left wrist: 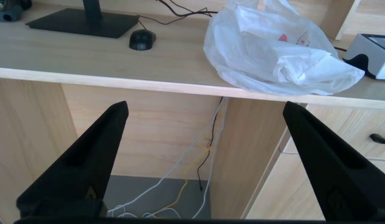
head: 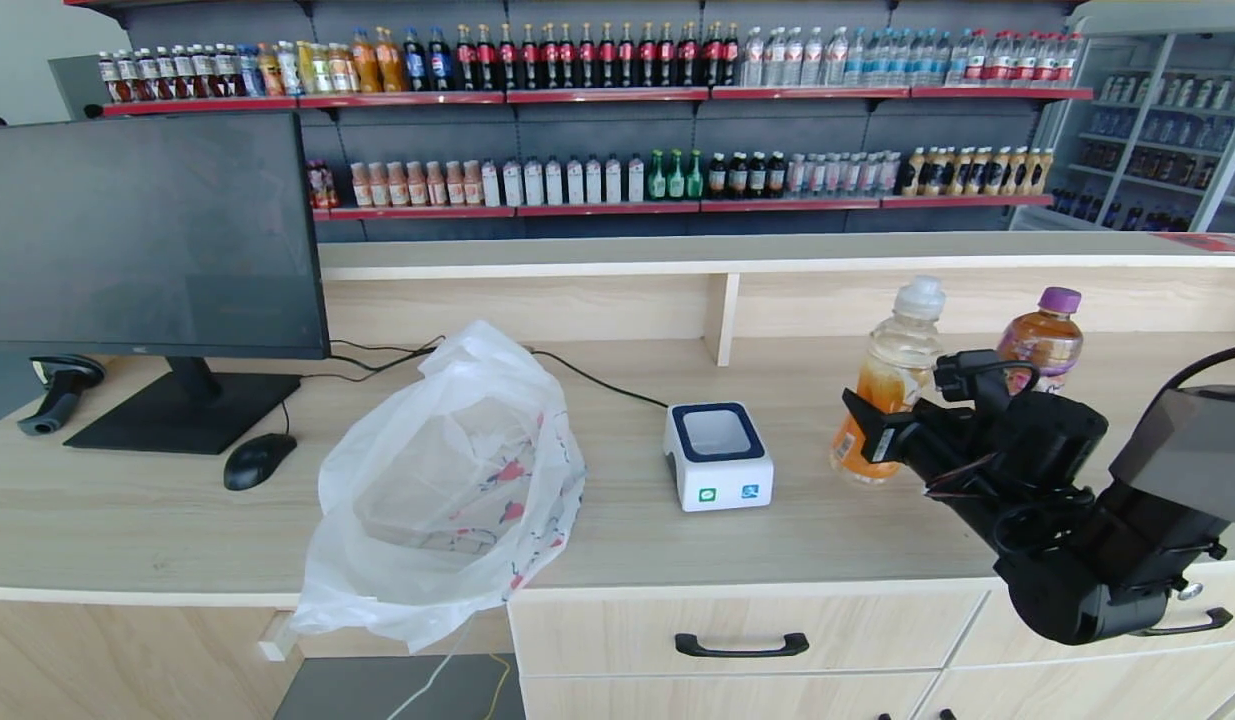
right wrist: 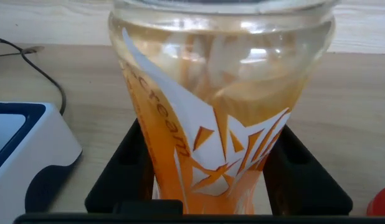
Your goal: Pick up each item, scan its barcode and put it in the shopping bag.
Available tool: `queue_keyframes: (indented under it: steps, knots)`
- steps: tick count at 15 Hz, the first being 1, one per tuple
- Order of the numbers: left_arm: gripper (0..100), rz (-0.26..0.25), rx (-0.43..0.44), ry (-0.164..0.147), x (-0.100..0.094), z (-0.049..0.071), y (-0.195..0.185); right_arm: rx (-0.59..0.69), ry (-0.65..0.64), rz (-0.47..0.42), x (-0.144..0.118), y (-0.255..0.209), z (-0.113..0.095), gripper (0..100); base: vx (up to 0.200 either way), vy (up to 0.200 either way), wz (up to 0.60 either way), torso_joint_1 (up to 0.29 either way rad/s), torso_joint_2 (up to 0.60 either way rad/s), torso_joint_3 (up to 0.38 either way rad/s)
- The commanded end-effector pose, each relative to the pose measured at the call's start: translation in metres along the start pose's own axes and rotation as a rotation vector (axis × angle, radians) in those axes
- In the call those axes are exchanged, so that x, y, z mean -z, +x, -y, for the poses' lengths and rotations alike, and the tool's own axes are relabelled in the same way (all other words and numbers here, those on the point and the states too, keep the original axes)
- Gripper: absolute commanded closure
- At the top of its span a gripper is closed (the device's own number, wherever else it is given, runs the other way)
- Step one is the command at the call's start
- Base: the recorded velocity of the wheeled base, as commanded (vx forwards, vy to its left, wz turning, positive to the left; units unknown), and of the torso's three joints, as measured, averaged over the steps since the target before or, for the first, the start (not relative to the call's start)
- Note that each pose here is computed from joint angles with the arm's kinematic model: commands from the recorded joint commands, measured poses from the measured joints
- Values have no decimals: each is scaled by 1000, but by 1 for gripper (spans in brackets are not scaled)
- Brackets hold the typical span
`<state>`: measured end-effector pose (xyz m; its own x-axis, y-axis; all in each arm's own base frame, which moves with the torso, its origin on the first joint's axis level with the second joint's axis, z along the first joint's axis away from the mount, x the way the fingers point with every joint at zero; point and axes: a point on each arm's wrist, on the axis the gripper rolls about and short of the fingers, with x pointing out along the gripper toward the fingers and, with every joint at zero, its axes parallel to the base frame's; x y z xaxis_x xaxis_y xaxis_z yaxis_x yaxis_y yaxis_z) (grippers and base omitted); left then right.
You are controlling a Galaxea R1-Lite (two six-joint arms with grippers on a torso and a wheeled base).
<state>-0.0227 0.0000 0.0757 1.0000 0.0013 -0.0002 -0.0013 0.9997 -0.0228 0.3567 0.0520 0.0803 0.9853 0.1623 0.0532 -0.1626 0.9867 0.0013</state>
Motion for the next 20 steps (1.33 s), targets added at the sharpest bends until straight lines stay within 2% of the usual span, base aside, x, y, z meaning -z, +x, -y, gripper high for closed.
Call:
queue_keyframes:
  steps: [1,20]
  knots:
    - [0,0,0,0,0,0,0,-1,1,10,-3,-1,0,100,0,0,0,0,0,0]
    - [0,0,0,0,0,0,0,5,-2,100,-49,-32,-1,100,0,0,0,0,0,0]
